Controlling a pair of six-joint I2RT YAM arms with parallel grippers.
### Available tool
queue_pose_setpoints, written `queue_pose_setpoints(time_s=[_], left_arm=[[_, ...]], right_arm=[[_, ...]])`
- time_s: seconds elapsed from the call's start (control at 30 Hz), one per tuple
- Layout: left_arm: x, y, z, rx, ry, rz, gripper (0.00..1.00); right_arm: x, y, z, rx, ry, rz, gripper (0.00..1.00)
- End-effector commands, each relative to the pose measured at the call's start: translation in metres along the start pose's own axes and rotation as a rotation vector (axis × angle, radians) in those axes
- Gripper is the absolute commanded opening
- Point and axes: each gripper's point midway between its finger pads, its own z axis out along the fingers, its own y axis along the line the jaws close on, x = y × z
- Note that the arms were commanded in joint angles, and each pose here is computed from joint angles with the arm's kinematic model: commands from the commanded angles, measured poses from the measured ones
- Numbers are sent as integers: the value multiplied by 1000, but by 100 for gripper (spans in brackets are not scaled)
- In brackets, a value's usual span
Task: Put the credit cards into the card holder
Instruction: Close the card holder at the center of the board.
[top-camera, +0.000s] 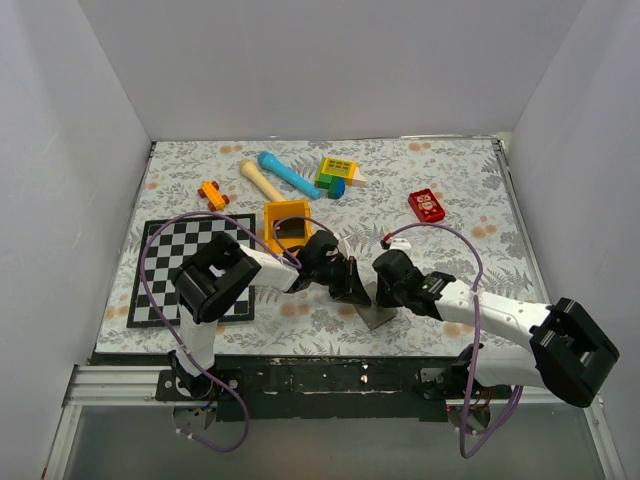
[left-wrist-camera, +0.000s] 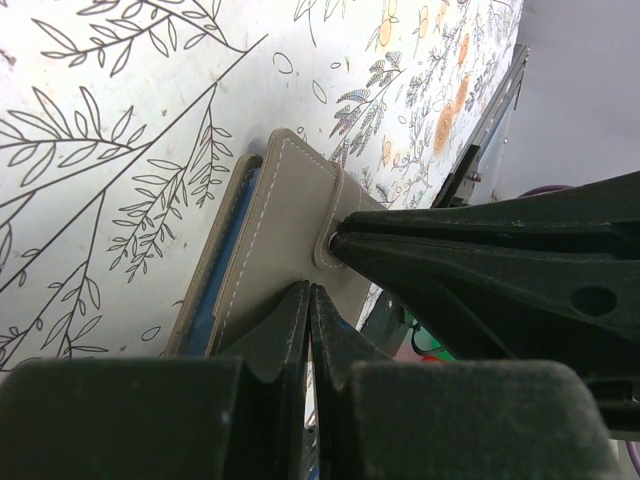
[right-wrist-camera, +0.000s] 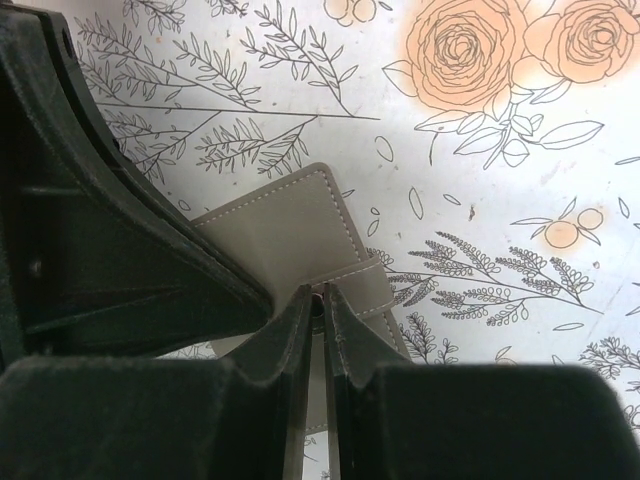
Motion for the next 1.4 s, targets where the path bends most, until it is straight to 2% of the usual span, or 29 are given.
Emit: queue_pose_setpoints(time_s=[0.0, 0.5, 1.37], left_arm=[[-2, 57, 6, -202, -54, -18, 0], [-2, 58, 6, -202, -52, -23, 0], [-4, 58, 7, -201, -54, -19, 0]], right_arm=[[81, -15, 3, 64, 249, 33, 15], [115, -23, -2, 112, 267, 87, 15], [94, -23, -27, 106, 171, 107, 16]])
